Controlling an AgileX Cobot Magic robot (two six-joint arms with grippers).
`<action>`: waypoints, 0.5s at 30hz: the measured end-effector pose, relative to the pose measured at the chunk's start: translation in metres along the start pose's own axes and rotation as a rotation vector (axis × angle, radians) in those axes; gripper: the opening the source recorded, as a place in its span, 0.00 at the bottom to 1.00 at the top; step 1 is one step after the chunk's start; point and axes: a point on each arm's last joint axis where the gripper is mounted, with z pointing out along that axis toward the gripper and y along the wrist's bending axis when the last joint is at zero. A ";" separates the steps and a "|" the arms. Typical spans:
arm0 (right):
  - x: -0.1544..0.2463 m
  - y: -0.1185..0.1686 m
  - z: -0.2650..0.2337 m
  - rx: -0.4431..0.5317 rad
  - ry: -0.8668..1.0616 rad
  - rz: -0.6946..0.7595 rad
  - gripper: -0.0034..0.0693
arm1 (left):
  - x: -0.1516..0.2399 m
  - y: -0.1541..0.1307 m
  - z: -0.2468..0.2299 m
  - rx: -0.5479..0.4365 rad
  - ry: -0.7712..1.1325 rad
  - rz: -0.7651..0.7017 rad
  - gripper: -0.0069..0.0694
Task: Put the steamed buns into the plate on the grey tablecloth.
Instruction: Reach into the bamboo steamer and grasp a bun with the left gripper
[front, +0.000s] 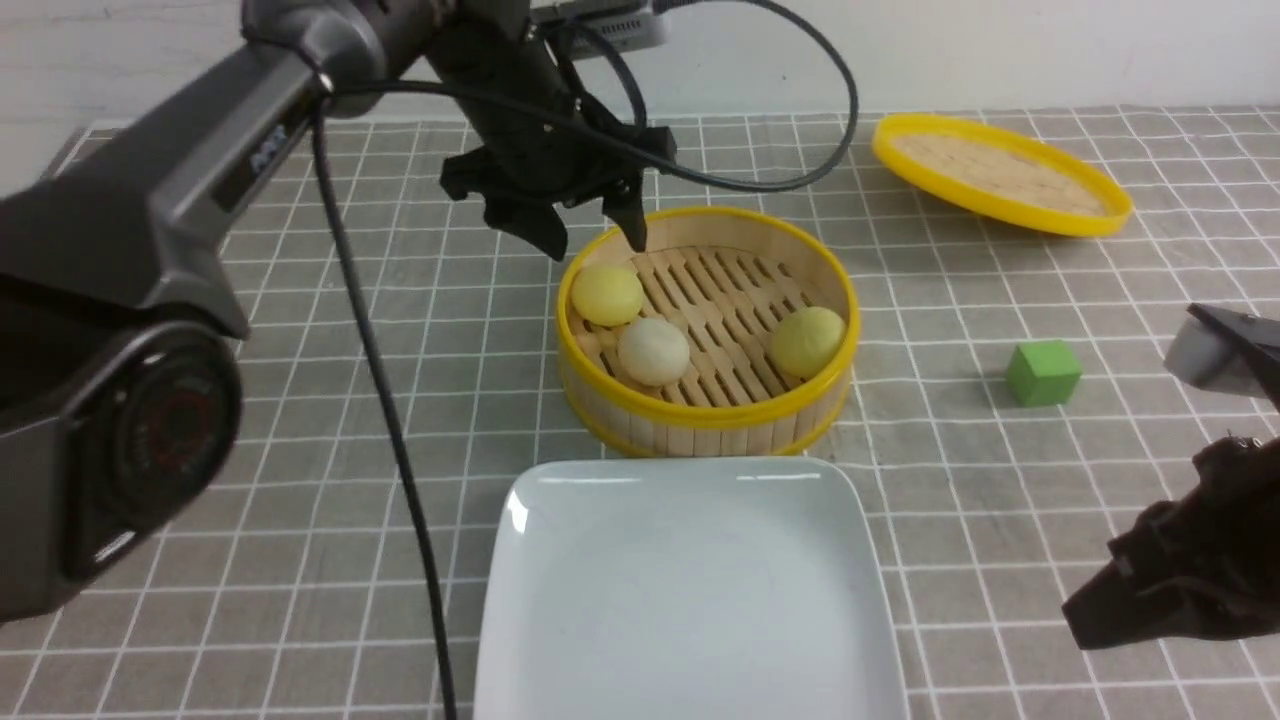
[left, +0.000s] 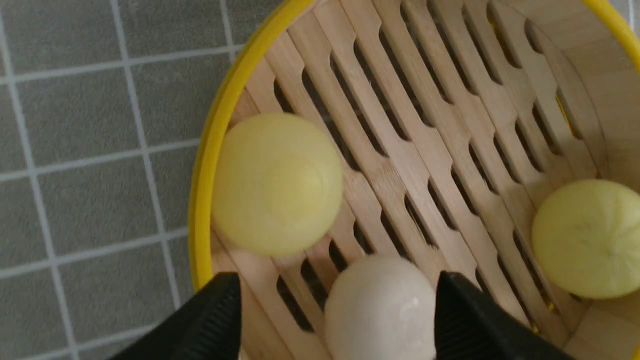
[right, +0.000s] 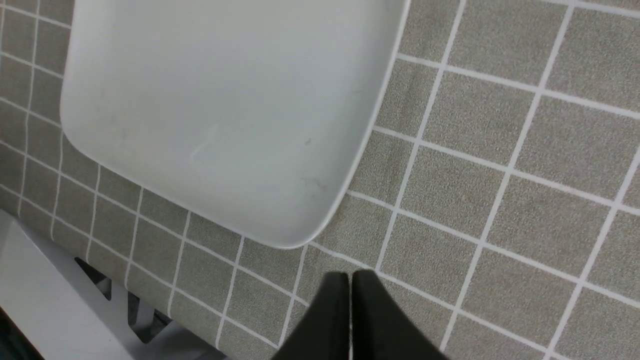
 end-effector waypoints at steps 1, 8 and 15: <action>0.000 0.000 0.000 0.000 0.000 0.000 0.09 | 0.000 0.000 0.002 0.000 0.000 0.000 0.77; -0.001 0.000 0.000 0.004 -0.010 0.000 0.09 | -0.001 0.008 0.047 -0.020 0.039 0.001 0.77; -0.002 -0.001 0.000 0.007 -0.020 0.001 0.09 | 0.000 0.010 0.058 -0.035 0.045 0.008 0.60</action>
